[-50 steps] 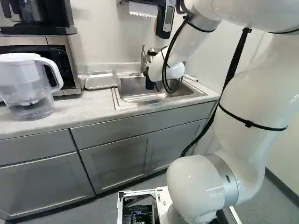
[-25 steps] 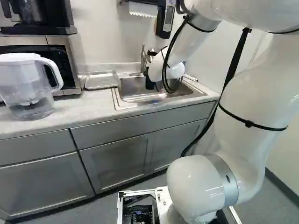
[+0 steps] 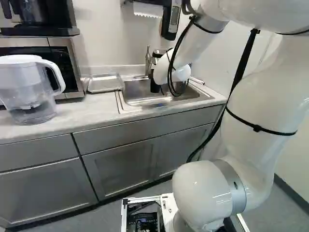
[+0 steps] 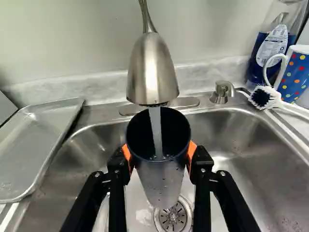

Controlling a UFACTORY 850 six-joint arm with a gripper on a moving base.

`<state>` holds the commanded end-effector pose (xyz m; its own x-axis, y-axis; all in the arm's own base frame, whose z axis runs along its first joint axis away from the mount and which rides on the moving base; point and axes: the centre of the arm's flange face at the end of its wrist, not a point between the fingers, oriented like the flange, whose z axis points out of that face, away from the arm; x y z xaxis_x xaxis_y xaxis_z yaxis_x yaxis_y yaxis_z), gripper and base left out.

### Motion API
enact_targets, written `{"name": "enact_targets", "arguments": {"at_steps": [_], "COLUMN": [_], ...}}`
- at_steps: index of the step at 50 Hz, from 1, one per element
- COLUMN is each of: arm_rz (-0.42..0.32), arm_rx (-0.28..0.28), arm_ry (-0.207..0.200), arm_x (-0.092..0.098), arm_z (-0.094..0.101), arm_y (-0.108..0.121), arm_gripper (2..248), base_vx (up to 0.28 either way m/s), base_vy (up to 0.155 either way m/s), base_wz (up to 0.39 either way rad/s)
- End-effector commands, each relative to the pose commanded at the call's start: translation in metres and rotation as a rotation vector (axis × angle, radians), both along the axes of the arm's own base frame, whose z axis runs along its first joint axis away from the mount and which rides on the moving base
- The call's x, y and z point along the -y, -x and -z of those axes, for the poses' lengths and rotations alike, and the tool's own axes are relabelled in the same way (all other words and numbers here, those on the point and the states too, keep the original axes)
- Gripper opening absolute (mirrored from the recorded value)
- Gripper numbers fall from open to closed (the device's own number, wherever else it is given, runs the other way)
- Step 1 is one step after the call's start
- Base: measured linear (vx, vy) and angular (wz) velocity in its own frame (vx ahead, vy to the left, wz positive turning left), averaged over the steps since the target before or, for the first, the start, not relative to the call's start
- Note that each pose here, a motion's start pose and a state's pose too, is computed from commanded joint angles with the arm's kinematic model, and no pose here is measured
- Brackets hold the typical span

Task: Rinse the cup and place it in the tray

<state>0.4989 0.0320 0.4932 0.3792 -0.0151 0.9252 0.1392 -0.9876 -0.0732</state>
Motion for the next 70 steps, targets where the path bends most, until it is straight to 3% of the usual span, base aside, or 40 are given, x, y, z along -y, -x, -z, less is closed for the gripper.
{"name": "enact_targets", "arguments": {"at_steps": [70], "arm_rz": [0.000], "arm_rx": [0.000], "arm_ry": [0.000], "arm_x": [0.0000], "arm_z": [0.0000], "arm_y": [0.0000], "arm_gripper": [124], "base_vx": [0.000], "base_vy": [0.000], "base_wz": [0.000]}}
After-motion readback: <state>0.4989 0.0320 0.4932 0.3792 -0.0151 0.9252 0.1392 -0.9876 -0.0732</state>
